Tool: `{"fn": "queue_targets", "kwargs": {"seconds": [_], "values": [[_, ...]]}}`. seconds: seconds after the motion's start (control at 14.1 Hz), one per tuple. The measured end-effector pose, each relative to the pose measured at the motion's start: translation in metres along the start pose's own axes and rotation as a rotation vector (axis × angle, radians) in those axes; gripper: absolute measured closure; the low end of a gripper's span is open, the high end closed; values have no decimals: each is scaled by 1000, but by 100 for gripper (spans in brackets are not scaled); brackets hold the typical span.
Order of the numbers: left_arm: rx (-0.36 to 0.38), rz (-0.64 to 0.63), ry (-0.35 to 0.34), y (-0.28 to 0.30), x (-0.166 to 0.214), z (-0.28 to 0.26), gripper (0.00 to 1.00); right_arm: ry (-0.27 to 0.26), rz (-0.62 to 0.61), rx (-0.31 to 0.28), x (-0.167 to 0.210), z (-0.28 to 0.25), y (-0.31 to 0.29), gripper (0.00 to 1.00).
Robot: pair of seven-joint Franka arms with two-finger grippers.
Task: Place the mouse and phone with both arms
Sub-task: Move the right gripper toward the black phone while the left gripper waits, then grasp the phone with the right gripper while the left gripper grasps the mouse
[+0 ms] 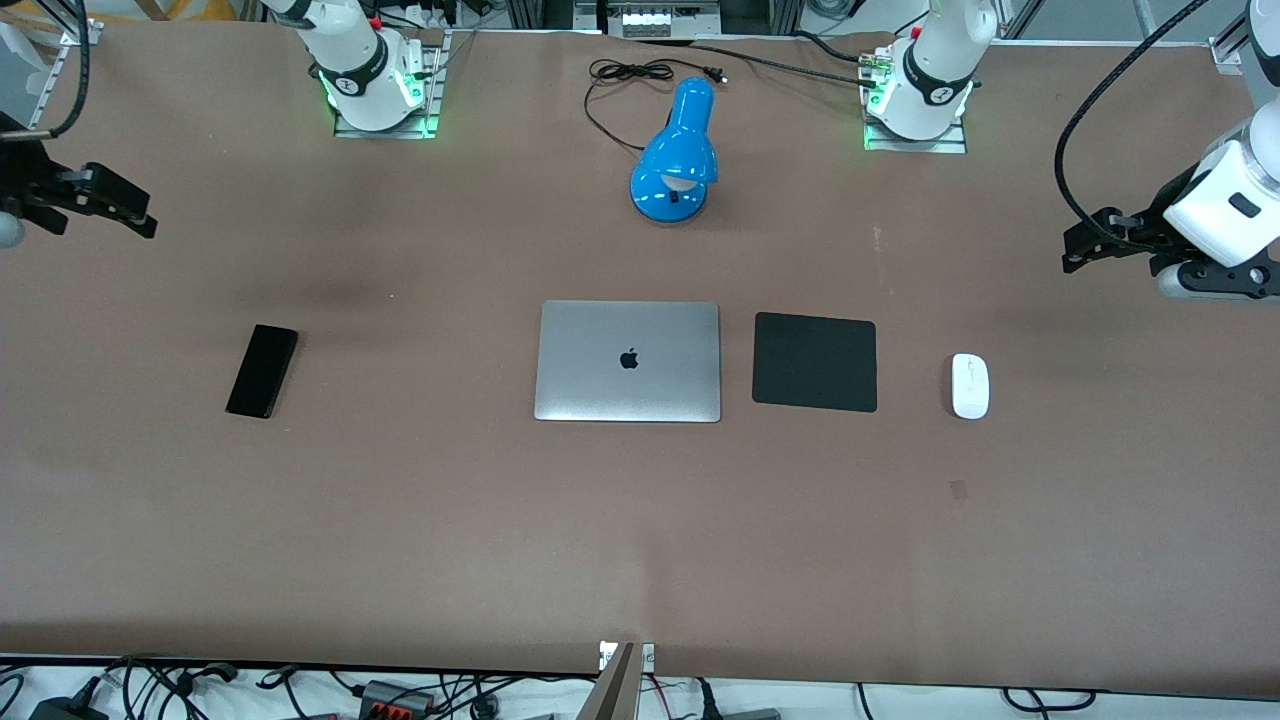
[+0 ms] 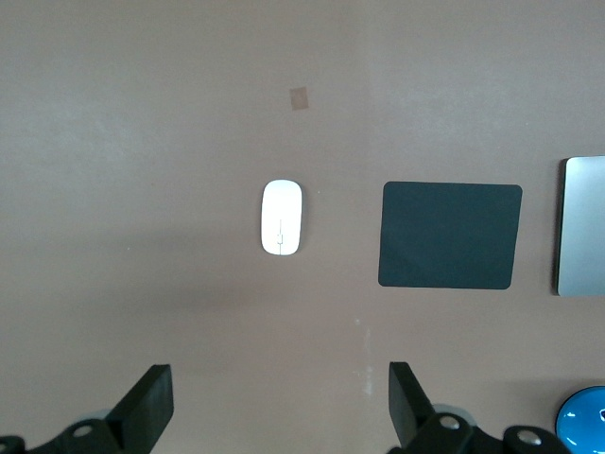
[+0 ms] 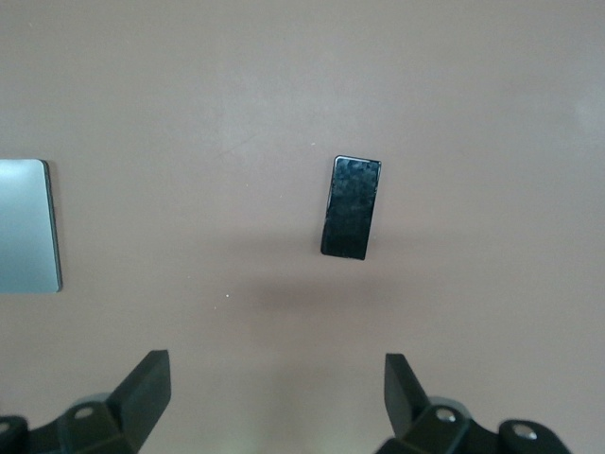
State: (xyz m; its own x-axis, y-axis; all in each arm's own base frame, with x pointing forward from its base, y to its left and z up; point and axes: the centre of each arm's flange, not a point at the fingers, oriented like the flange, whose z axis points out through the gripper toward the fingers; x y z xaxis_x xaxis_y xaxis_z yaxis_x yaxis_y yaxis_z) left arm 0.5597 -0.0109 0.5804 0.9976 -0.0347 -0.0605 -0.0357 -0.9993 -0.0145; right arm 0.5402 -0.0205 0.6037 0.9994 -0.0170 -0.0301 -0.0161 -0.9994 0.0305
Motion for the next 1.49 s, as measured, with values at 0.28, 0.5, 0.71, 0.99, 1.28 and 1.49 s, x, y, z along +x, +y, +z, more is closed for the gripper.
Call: {"fn": "queue_targets", "kwargs": {"seconds": [0.28,0.5,0.71,0.99,1.28,1.49], "values": [[0,0,0,0,0,0,0,-46,3,-14,20,37,1,0],[0,0,0,0,0,0,0,-66,9,-18,38,78,4,0],[0,0,0,0,0,0,0,-90,25,-23,53,120,12,0],[0,0,0,0,0,0,0,-116,69,-25,70,166,39,0],[0,-2,4,-1,1,-2,0,-94,79,-29,82,190,47,0],[-3,-7,-5,-5,7,-2,0,-87,78,-31,87,203,47,0]]}}
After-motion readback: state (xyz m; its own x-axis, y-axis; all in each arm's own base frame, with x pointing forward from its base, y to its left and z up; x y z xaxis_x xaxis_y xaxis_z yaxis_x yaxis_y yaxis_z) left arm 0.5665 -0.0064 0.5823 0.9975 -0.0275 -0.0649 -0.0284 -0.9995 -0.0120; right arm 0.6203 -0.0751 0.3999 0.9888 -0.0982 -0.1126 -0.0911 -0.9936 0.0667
